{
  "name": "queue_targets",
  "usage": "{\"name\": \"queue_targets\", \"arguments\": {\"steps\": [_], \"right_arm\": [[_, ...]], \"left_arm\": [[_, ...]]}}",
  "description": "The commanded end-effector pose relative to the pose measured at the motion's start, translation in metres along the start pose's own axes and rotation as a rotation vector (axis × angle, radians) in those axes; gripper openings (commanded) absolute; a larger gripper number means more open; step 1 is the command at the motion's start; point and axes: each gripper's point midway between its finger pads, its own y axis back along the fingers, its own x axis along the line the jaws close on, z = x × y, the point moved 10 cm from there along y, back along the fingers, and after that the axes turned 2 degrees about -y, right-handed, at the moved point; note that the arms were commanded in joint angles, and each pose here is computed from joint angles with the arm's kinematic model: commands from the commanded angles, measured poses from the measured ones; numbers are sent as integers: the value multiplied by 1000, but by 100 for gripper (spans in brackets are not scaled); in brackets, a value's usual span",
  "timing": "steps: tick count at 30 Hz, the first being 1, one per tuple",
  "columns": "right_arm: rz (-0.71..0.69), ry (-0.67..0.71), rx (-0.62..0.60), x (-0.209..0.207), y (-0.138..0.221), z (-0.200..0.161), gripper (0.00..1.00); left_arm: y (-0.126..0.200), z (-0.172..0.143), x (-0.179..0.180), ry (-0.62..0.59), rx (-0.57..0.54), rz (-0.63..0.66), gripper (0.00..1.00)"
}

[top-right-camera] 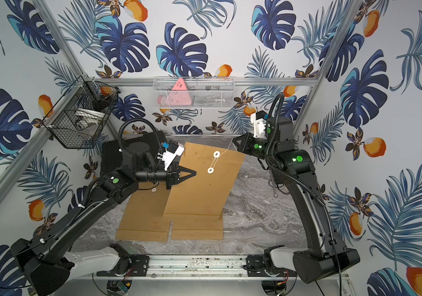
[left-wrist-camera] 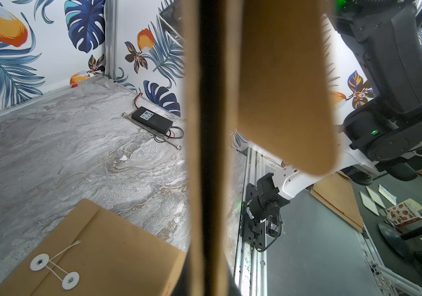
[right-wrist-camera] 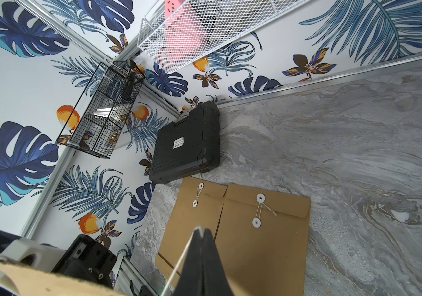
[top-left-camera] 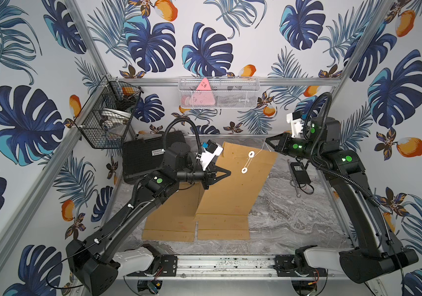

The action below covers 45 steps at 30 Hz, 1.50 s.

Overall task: Close the mouth of the file bag
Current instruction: Close the file bag.

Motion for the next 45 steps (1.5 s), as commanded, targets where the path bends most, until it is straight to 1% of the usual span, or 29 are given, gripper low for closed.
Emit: {"name": "queue_targets", "arguments": {"steps": [1, 10, 16, 21, 27, 31, 38, 45], "right_arm": [[5, 16, -2, 2, 0, 2, 0], [17, 16, 8, 4, -2, -1, 0], [-5, 0, 12, -4, -6, -10, 0], [-52, -5, 4, -13, -4, -20, 0], [-151, 23, 3, -23, -3, -23, 0], [-164, 21, 11, -29, -9, -27, 0], [-173, 37, 4, -30, -17, -21, 0], [-195, 86, -11, -23, -17, -12, 0]], "left_arm": [[-2, 0, -3, -15, -2, -23, 0], [-7, 0, -3, -9, -2, -30, 0], [-5, 4, -3, -4, -44, 1, 0], [-9, -1, 6, 61, -53, 49, 0], [-15, -10, 10, 150, -91, -10, 0], [-16, -7, 7, 165, -116, -59, 0], [-17, -9, 6, 158, -79, -88, 0], [-18, -15, 6, 158, -43, -102, 0]]}}
